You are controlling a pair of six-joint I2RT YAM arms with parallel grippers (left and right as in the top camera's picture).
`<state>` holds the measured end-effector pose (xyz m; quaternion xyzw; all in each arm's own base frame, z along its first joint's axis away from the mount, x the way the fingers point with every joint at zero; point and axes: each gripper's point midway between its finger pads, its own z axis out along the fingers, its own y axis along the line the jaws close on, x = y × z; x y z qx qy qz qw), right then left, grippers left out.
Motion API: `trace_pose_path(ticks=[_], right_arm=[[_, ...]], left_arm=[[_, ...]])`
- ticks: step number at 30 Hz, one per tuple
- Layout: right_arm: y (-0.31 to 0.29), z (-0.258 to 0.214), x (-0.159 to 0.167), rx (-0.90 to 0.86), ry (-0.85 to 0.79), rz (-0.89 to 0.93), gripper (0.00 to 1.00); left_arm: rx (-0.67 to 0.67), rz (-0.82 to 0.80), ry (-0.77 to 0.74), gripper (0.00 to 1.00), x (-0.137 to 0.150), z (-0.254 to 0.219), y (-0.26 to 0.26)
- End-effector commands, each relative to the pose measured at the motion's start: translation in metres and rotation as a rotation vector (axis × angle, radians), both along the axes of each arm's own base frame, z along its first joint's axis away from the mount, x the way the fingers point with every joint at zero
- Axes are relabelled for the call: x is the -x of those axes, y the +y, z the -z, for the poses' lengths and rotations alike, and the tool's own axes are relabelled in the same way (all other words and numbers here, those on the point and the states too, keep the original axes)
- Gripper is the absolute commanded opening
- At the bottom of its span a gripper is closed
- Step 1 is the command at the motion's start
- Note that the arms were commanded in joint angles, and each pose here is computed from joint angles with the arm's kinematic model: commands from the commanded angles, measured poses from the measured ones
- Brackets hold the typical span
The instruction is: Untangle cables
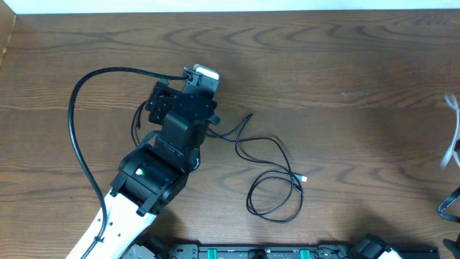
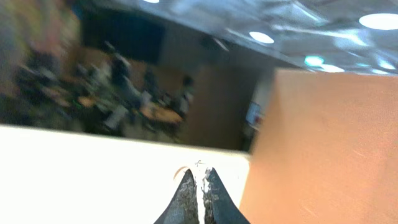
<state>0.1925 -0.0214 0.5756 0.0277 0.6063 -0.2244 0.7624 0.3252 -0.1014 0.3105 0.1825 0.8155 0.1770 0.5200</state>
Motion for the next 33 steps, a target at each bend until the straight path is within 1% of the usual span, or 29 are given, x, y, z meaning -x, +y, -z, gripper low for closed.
trace_pose_path(ticks=[1, 5, 10, 14, 19, 21, 26, 29, 33], right_arm=[[-0.029, 0.018, 0.007, 0.000, 0.105, 0.196, 0.01], [-0.043, 0.027, 0.011, -0.004, 0.145, 0.291, 0.01], [-0.056, 0.025, 0.014, -0.037, 0.111, 0.344, 0.01], [-0.051, 0.032, -0.003, -0.019, 0.116, 0.316, 0.01], [-0.050, 0.063, -0.054, 0.031, 0.248, 0.354, 0.01], [-0.058, 0.080, -0.080, 0.033, 0.305, 0.388, 0.01], [-0.085, 0.124, -0.139, 0.004, 0.423, 0.386, 0.01], [-0.107, 0.147, -0.165, -0.025, 0.473, 0.355, 0.01], [-0.158, 0.165, -0.180, -0.074, 0.478, 0.409, 0.01]], left_arm=[[0.030, -0.003, -0.013, 0.74, 0.000, -0.007, -0.001], [0.026, -0.003, -0.007, 0.74, 0.000, -0.006, -0.001], [0.010, -0.002, 0.016, 0.74, 0.003, -0.001, 0.001], [0.006, 0.000, 0.024, 0.74, 0.003, 0.001, 0.001], [0.006, 0.000, 0.025, 0.74, 0.003, 0.001, 0.001], [0.004, 0.000, 0.027, 0.75, 0.004, 0.001, 0.001], [-0.003, 0.000, 0.037, 0.75, 0.005, 0.004, 0.002], [-0.006, 0.000, 0.041, 0.75, 0.005, 0.005, 0.002], [-0.008, 0.000, 0.045, 0.75, 0.006, 0.005, 0.002]])
